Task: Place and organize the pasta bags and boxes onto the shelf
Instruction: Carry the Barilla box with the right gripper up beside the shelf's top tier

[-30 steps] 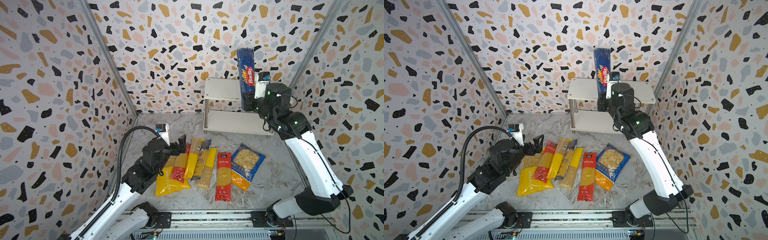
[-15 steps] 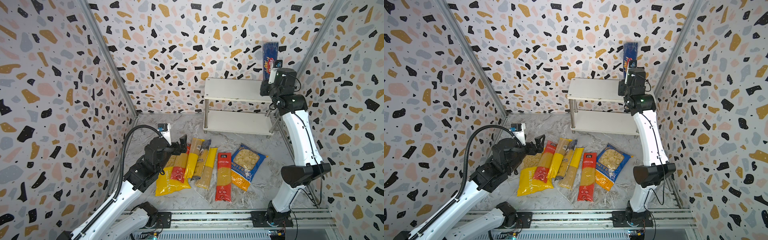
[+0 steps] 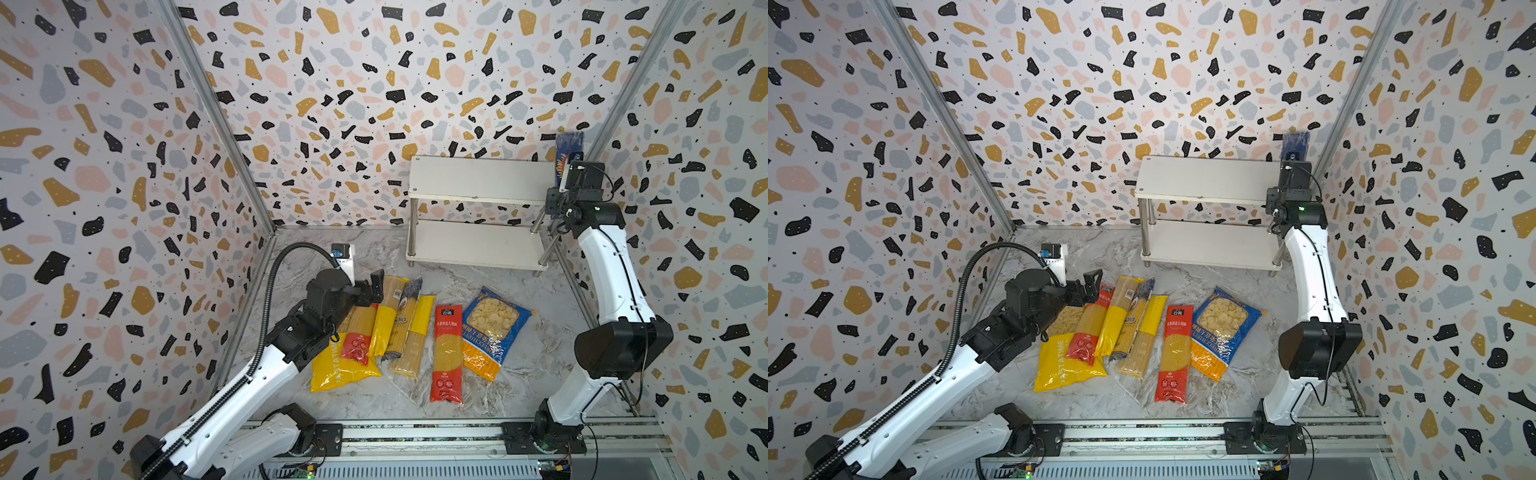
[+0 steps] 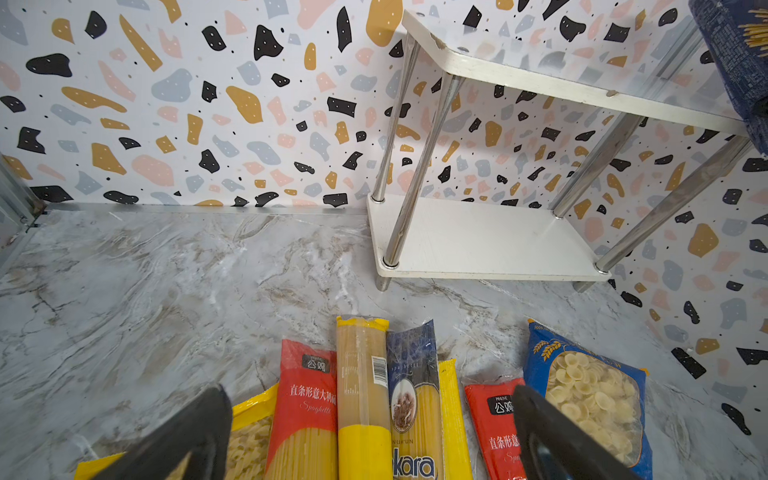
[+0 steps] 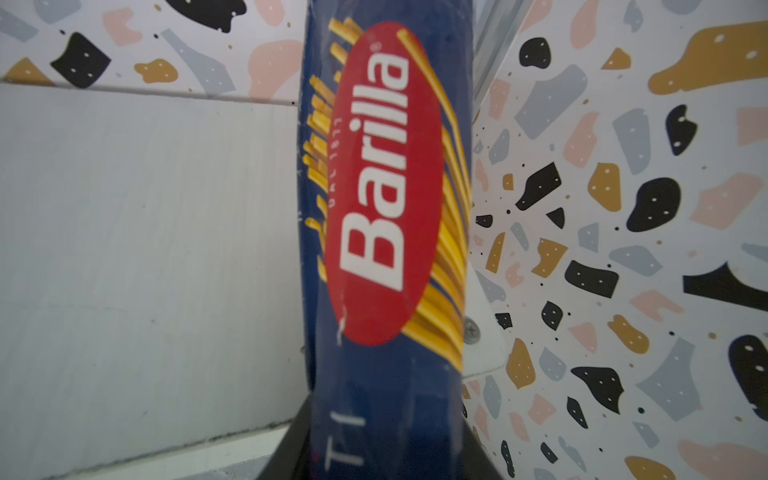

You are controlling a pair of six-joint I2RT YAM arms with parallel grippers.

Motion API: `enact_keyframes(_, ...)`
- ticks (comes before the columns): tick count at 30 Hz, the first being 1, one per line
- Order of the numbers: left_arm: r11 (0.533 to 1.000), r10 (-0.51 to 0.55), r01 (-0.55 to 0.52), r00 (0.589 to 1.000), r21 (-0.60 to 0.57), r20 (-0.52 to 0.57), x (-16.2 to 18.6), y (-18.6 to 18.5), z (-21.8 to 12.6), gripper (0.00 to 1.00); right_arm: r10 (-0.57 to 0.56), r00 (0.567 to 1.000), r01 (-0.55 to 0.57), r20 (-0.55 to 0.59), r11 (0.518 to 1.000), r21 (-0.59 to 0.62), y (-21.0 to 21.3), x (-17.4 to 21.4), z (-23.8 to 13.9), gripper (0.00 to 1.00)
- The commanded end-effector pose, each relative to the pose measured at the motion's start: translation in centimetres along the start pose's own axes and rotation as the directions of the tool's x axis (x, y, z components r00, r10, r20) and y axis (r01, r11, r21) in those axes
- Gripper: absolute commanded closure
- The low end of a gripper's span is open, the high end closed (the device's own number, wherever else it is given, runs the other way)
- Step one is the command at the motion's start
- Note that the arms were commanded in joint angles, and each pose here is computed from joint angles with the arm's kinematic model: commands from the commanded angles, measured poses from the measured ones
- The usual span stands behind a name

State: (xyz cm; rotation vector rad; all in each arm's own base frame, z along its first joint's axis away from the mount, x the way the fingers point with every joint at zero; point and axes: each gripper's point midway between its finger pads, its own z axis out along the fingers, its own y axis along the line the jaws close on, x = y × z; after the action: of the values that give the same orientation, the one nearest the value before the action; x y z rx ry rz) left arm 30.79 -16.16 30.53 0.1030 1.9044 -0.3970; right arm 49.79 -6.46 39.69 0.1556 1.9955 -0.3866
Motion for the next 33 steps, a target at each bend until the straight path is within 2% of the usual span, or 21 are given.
enact_keyframes(1,1.0,-0.005,0.003,0.999,0.029,0.052,-1.5,-0.7,-0.1,0.0,0.097,0.951,-0.116,0.293,0.992,0.047,-4.5,-7.7,-6.3,0.7)
enact_keyframes(11,1.0,0.0,-0.001,0.999,0.027,0.032,-1.0,-0.9,0.7,0.0,0.143,0.95,-0.143,0.279,0.99,-0.02,-6.7,-7.1,-4.3,0.68)
enact_keyframes(19,1.0,-0.001,0.001,1.0,0.024,0.024,-0.8,-0.9,0.9,0.0,0.128,0.955,-0.113,0.268,0.991,-0.07,-6.2,-6.9,-2.8,0.67)
enact_keyframes(29,1.0,-0.007,0.007,1.0,0.018,0.02,-0.3,-0.6,1.0,0.0,0.149,0.92,-0.157,0.363,0.988,-0.006,-8.3,-8.3,-6.8,0.7)
enact_keyframes(33,1.0,-0.009,0.009,1.0,0.028,0.019,-0.3,-0.9,1.1,0.0,0.151,0.906,-0.135,0.395,0.988,-0.068,-7.5,-9.6,-7.8,0.69)
